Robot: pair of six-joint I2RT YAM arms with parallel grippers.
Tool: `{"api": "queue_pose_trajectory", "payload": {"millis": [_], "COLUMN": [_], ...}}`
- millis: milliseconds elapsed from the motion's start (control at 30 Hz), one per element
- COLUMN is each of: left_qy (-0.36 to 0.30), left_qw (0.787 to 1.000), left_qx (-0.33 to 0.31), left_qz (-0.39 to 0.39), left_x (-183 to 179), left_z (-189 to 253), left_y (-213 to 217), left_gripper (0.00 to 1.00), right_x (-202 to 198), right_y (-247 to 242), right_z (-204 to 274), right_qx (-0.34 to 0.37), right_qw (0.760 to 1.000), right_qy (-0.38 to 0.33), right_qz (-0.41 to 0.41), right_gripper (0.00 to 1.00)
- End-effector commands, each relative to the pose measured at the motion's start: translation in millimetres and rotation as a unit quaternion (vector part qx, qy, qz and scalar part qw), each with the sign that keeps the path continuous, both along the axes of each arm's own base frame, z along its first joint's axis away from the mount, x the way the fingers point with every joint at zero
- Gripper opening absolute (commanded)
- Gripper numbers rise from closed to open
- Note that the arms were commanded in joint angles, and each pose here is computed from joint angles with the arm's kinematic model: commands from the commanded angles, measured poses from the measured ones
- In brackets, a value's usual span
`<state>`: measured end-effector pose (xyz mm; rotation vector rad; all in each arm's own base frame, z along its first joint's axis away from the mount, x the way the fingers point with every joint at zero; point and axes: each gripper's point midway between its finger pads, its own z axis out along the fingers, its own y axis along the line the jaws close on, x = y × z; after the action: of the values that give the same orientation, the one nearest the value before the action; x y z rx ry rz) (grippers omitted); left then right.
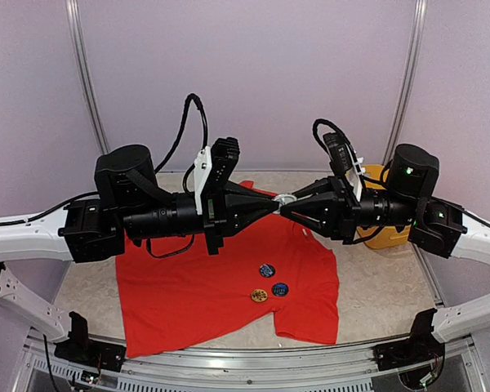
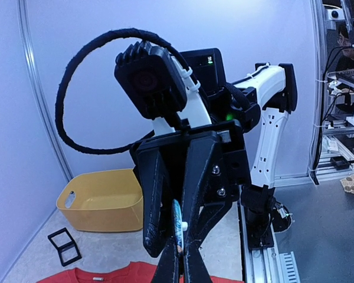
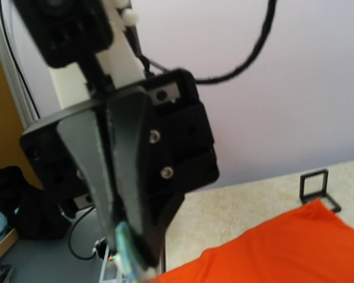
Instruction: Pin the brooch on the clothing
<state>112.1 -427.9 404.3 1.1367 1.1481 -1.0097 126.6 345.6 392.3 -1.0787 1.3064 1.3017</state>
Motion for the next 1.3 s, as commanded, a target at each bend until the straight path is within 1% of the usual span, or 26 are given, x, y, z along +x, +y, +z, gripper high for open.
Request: {"api": "queue_pose_trajectory", "payload": {"millis": [0,100,167,200,267,333,367,433,533,600,700,767,800,967,1100,1267], "left_qy": [-0.028,-0.028,-0.027,-0.028,-0.027,-0.02,-0.016,-0.014,-0.012,-0.011,-0.009,-0.008,-0.007,-0.008,-0.011,-0.003], "left_qw": [0.993,0.992,0.993,0.994,0.997,0.998,0.999,0.999,0.999,0.999,0.999,0.999,0.998,0.998,0.998,0.997], "left_qx": [0.033,0.039,0.039,0.038,0.034,0.027,0.026,0.03,0.042,0.047,0.052,0.053,0.054,0.061,0.059,0.073], "left_qz": [-0.108,-0.117,-0.105,-0.095,-0.066,-0.044,-0.037,-0.024,-0.016,-0.011,-0.002,0.0,0.0,0.003,0.001,0.007], "left_x": [-52.1,-55.9,-51.8,-48.4,-38.9,-29.0,-24.8,-19.4,-16.6,-14.6,-10.7,-9.5,-9.3,-7.2,-7.8,-5.8], "left_z": [-8.4,-12.4,-12.8,-12.7,-12.3,-8.1,-6.7,-6.1,-9.3,-11.1,-12.5,-12.3,-12.2,-15.0,-10.9,-15.3], "left_y": [-11.9,-15.8,-16.1,-15.0,-10.6,-2.8,0.3,4.2,4.4,3.5,1.8,0.1,-0.8,-3.3,-4.1,-3.8], "left_gripper": [0.0,0.0,0.0,0.0,0.0,0.0,0.0,0.0,0.0,0.0,0.0,0.0,0.0,0.0,0.0,0.0], "right_x": [42.2,46.4,39.5,31.7,4.8,-26.4,-36.0,-38.9,-26.1,-13.2,-5.1,-4.8,-6.4,-7.8,-2.3,1.9], "right_y": [-5.5,-3.4,-2.1,-1.9,-5.6,-17.0,-23.2,-30.1,-32.6,-31.4,-26.9,-23.1,-21.6,-17.5,-19.2,-21.3], "right_z": [-2.8,-5.1,-4.5,-4.3,-9.3,-20.0,-26.3,-32.8,-30.1,-14.7,6.8,13.3,14.6,10.7,7.7,6.6], "right_qx": [-0.013,-0.022,-0.023,-0.024,-0.03,-0.036,-0.042,-0.059,-0.077,-0.06,-0.026,-0.014,-0.011,-0.018,-0.03,-0.041], "right_qw": [0.995,0.994,0.996,0.998,0.999,0.992,0.988,0.987,0.989,0.993,0.995,0.995,0.995,0.996,0.996,0.995], "right_qy": [0.034,0.035,0.023,0.007,-0.04,-0.092,-0.112,-0.121,-0.113,-0.106,-0.096,-0.096,-0.098,-0.091,-0.085,-0.089], "right_qz": [-0.092,-0.099,-0.078,-0.058,0.007,0.076,0.094,0.089,0.046,0.007,-0.014,-0.013,-0.008,0.001,-0.017,-0.031], "right_gripper": [0.19,0.2,0.23,0.25,0.33,0.42,0.45,0.46,0.46,0.44,0.37,0.31,0.3,0.29,0.3,0.3]}}
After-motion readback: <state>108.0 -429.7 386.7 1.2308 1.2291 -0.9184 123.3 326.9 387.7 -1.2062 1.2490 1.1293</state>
